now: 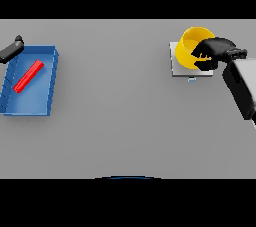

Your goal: Pick up the red beaker and tilt it to pour out 1 green nut into yellow bowl. Pick up the yellow bowl and place it on the metallic measuring scale.

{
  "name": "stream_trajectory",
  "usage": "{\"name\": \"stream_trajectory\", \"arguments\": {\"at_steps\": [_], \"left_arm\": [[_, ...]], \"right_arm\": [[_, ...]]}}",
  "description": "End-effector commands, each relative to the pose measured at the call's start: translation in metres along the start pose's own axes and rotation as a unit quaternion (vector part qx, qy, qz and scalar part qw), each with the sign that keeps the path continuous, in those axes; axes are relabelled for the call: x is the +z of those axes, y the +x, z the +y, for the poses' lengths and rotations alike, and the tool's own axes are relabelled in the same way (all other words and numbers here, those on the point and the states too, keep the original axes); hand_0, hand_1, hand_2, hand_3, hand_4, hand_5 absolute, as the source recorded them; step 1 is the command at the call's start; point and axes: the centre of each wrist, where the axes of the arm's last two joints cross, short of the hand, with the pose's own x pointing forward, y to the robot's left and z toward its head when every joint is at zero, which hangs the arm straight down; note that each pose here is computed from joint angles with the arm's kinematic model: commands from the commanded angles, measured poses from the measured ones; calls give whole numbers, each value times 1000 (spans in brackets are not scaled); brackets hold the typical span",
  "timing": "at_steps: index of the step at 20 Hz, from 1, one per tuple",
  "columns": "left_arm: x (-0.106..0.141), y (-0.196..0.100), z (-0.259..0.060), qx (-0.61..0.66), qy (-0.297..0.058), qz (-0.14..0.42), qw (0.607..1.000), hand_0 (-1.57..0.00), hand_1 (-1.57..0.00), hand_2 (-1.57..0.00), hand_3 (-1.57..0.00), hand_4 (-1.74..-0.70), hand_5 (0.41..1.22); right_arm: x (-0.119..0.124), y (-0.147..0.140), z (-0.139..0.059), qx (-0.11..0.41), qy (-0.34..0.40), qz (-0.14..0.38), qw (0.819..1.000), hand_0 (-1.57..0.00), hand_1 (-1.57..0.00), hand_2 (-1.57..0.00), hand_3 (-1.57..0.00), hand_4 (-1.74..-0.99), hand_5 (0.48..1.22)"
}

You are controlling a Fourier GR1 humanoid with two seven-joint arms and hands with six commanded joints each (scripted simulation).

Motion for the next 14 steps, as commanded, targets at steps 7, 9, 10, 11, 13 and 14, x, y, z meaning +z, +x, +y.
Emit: {"name": "stream_trajectory", "arguments": {"at_steps": [7, 9, 10, 11, 13, 14], "left_arm": [[1, 5, 1, -2, -1, -7, 1000, 1, 1, 1, 1, -853, 771], [1, 4, 1, -1, 0, -5, 1000, 1, 1, 1, 1, -856, 772], [2, 6, 0, -4, 4, -5, 1000, 1, 1, 1, 1, -854, 774], [2, 7, -3, -4, 3, -9, 1000, 1, 1, 1, 1, -853, 772], [3, 6, -1, -7, 6, -8, 1000, 1, 1, 1, 1, -851, 770], [5, 8, -1, -8, 5, -8, 1000, 1, 1, 1, 1, -851, 768]], "right_arm": [[1, -4, -5, 0, 16, 6, 1000, -237, -178, -256, -465, -1471, 836], [1, -7, 1, 9, 24, 9, 1000, -152, -114, -182, -397, -1452, 818], [1, -6, 0, 10, 24, 8, 1000, -121, -91, -145, -360, -1442, 811], [0, -5, 1, 16, 22, 5, 1000, -97, -72, -116, -325, -1432, 807], [0, -6, -1, 18, 21, 5, 1000, -62, -46, -74, -277, -1418, 801], [-1, -5, 2, 16, 21, 1, 1000, -49, -37, -59, -263, -1414, 796]]}}
